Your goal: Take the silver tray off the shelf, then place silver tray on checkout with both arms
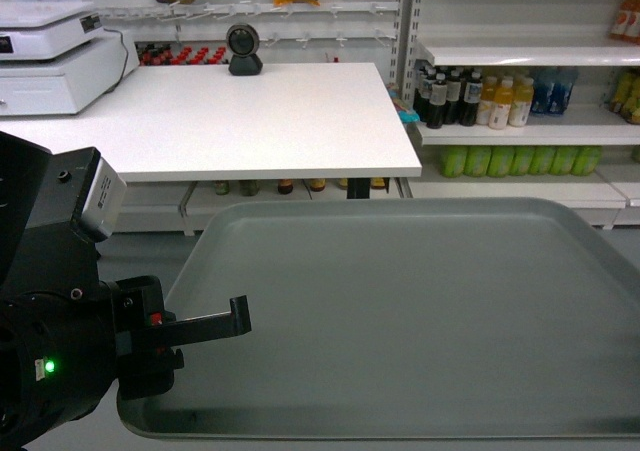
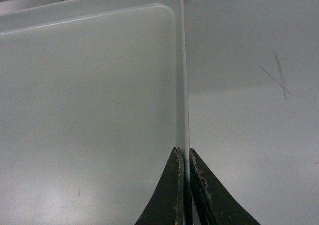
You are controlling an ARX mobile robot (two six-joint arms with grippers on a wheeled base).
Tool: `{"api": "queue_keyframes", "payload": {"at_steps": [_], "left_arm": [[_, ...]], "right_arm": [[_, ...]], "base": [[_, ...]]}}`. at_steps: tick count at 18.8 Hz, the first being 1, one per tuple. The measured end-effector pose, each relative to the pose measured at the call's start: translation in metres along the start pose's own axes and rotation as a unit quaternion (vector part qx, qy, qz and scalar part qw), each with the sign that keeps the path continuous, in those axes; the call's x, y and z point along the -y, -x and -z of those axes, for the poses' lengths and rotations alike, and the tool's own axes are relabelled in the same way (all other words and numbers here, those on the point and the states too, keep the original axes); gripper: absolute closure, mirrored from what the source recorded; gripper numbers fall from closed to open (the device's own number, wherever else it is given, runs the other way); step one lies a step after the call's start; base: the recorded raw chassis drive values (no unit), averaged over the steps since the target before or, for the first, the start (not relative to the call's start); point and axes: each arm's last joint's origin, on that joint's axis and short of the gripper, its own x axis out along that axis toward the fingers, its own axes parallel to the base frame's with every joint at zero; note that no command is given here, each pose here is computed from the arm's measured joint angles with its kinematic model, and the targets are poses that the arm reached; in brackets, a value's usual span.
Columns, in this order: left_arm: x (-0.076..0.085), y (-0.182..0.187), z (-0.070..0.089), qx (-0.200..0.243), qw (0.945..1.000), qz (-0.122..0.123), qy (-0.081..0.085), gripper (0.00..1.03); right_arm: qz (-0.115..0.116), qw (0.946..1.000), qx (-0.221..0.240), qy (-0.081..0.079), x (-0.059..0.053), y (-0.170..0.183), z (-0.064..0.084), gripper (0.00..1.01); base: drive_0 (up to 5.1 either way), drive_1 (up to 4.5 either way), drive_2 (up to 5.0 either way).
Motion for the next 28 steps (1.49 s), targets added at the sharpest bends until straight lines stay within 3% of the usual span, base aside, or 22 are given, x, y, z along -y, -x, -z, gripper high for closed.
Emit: {"api": "queue_keyframes", "payload": {"at_steps": [13,16,28], "left_arm": [[-0.0003,-0.0001,0.0001,-0.001,1.0000,-0.001,0.000,1.00],[-0.0019,-0.0005,-0.0005,-0.001,1.0000,-0.004,0.001,1.00],[-0.0005,-0.0001,0.0001,0.000,1.0000,-0.002,0.000,1.00]], "right_arm": [[0.000,1.0000,-0.001,0.000,0.0000,0.0000,0.0002,0.98],[-0.002,1.0000,0.000,0.000,-0.0015,-0.0001,0.0002,0.98],[0.000,1.0000,-0.001,-0.001,-0.0009,0.0000,0.0004,0.98]], "base": [[-5.0,2.44,2.4],[0.0,0.00,0.0],[0.0,4.23,-4.3]]}}
